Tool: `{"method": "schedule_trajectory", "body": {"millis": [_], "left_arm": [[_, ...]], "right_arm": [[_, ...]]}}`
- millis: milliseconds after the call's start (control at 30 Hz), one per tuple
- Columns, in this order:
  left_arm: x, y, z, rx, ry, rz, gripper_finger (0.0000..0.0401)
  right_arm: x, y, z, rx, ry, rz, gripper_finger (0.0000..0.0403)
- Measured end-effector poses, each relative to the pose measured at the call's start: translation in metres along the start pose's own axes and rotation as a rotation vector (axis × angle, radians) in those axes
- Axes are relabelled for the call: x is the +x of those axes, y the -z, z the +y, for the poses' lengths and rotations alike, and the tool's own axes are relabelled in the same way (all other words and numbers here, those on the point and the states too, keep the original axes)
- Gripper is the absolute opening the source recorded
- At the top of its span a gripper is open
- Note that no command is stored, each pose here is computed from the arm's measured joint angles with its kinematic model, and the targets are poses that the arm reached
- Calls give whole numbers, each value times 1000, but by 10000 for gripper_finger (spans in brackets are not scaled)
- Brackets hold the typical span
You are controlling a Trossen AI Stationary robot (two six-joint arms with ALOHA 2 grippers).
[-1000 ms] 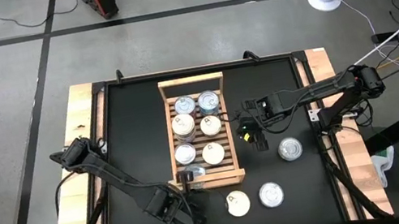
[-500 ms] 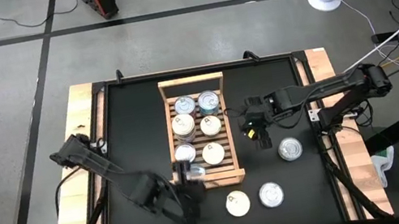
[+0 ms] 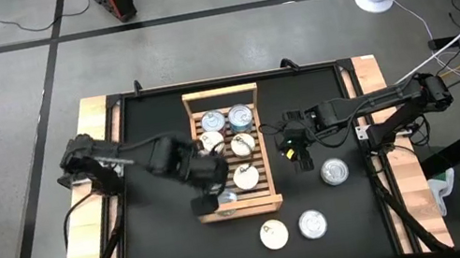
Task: Stack canned seafood by type on shelf
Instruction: Put the green tuna can on the shelf
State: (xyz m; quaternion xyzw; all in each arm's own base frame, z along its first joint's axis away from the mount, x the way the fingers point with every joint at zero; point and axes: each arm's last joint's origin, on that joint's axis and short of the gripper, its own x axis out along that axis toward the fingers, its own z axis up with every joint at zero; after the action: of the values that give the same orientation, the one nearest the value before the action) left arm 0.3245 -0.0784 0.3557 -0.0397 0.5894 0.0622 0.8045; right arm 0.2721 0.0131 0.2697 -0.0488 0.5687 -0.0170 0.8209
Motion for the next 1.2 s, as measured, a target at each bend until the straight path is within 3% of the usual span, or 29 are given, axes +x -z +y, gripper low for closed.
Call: {"method": "schedule_trajectory", "body": {"millis": [200, 433, 900, 1200], "left_arm": [[39, -6, 32, -13, 195, 111, 0], [86, -3, 42, -10, 371, 99, 0], [138, 19, 36, -62, 524, 124, 0], [159, 30, 37, -88, 532, 104, 0]], "right_arm": [[-1, 5, 0, -6, 0, 43, 237], [-1, 8, 0, -13, 0, 71, 237], [-1, 7, 0, -37, -1, 71, 237], [-1, 8, 0, -38, -1, 71, 237]]}}
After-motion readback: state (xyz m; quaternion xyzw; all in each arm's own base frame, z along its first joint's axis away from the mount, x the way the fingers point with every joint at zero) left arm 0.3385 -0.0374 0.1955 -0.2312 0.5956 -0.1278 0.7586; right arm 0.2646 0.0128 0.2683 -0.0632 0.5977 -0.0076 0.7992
